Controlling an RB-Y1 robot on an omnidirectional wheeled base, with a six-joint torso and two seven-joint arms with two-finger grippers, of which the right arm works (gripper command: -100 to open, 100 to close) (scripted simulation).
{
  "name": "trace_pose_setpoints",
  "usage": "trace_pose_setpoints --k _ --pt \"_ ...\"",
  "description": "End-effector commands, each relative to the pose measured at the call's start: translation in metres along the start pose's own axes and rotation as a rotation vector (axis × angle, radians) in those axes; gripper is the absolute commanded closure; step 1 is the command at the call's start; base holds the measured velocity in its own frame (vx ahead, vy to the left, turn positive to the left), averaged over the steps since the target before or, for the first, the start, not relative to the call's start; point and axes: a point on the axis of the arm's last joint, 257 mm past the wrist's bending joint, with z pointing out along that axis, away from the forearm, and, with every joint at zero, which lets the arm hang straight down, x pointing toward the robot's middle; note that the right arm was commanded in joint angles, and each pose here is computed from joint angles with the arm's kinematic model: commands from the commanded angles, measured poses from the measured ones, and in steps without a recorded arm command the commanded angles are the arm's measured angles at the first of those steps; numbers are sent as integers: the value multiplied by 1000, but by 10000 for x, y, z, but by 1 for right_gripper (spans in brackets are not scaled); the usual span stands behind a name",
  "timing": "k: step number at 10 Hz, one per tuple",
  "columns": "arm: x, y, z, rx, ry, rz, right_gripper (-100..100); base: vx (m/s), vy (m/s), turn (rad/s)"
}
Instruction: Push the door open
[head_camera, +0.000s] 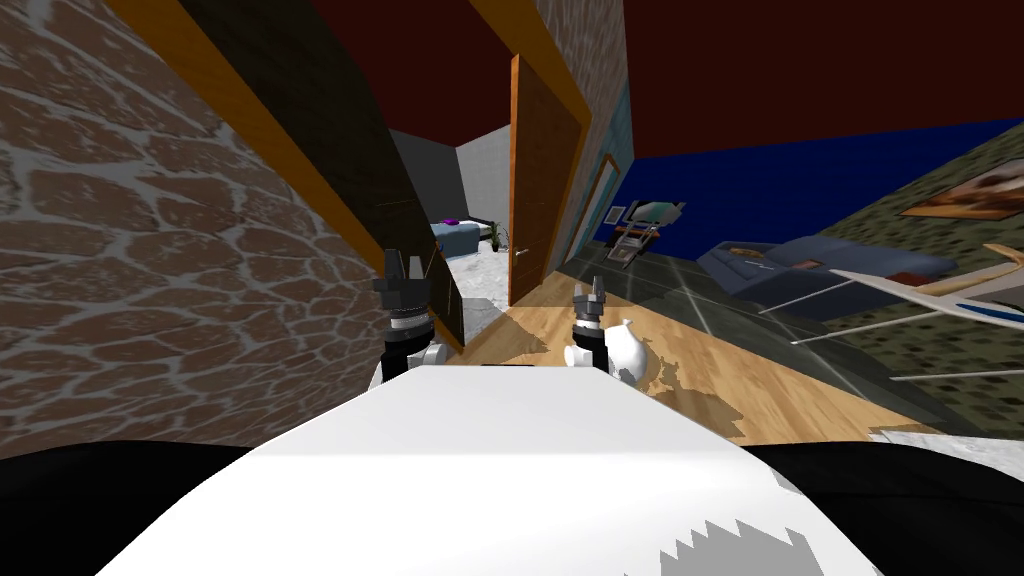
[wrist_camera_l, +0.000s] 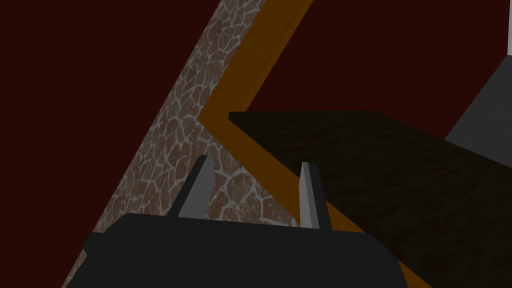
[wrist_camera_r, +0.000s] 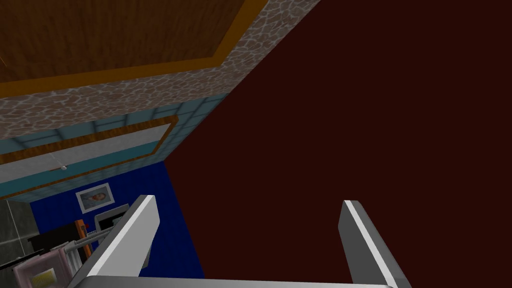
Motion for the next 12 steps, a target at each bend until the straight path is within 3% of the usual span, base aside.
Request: trace_pose_setpoints --k 1,12 --pt "50 -95 20 14 11 10 -100 80 -48 36" --pt "460 -873 105 122 98 73 -100 90 -74 51"
